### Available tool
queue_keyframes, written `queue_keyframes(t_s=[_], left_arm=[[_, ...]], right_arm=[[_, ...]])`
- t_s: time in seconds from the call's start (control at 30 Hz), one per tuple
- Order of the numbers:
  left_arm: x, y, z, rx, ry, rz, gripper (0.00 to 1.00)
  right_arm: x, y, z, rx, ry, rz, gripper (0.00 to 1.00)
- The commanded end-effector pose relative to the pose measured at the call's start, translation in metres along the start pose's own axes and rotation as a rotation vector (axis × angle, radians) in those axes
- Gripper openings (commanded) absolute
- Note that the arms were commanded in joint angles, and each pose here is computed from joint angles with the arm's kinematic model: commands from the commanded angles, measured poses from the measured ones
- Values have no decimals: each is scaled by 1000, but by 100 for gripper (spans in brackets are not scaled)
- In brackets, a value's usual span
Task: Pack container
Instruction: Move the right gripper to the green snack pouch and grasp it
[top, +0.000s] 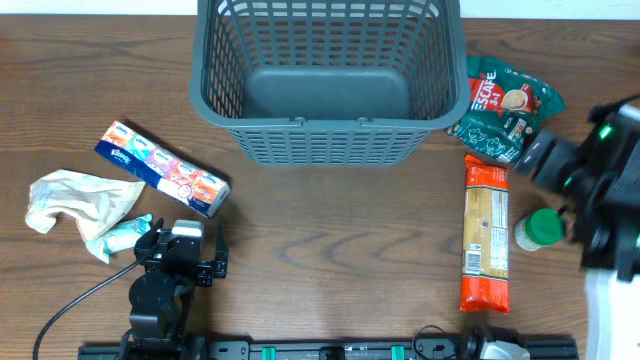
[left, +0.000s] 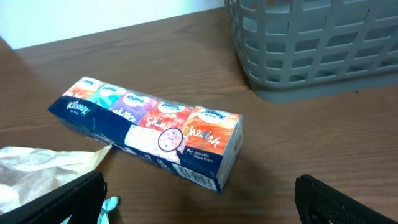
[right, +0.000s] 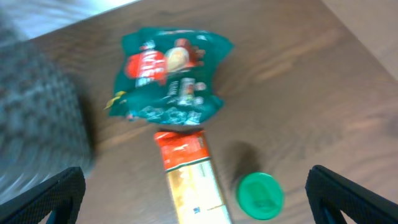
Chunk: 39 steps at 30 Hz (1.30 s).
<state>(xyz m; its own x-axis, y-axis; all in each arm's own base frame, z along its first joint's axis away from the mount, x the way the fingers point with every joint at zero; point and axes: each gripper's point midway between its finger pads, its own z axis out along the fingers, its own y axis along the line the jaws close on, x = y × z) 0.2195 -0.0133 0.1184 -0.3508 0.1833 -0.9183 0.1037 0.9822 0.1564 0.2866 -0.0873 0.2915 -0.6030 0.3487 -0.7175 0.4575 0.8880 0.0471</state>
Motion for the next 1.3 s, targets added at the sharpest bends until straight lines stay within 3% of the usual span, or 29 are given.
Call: queue_keyframes(t_s=[0.0,0.27,0.6,0.77,1.0,1.27], left_arm=[[7,-1,3,1,14,-6,98],[7,-1,3,1,14,-7,98],[7,-1,3,0,13,-7,99],[7,-1,3,1,14,-7,98],[7,-1,3,1,14,-7,99],[7,-1,3,1,14,-7,98]], right_arm=[[-20,-20,17,64,37,87,99],[-51,-43,75,73,138,179,99],[-74,-24,141,-42,235,108,99],[-61,-4,186,-164,311,51,99],[-22,-1,245,-185,440,71,99],[-9,15,279,-282,457,91,99]])
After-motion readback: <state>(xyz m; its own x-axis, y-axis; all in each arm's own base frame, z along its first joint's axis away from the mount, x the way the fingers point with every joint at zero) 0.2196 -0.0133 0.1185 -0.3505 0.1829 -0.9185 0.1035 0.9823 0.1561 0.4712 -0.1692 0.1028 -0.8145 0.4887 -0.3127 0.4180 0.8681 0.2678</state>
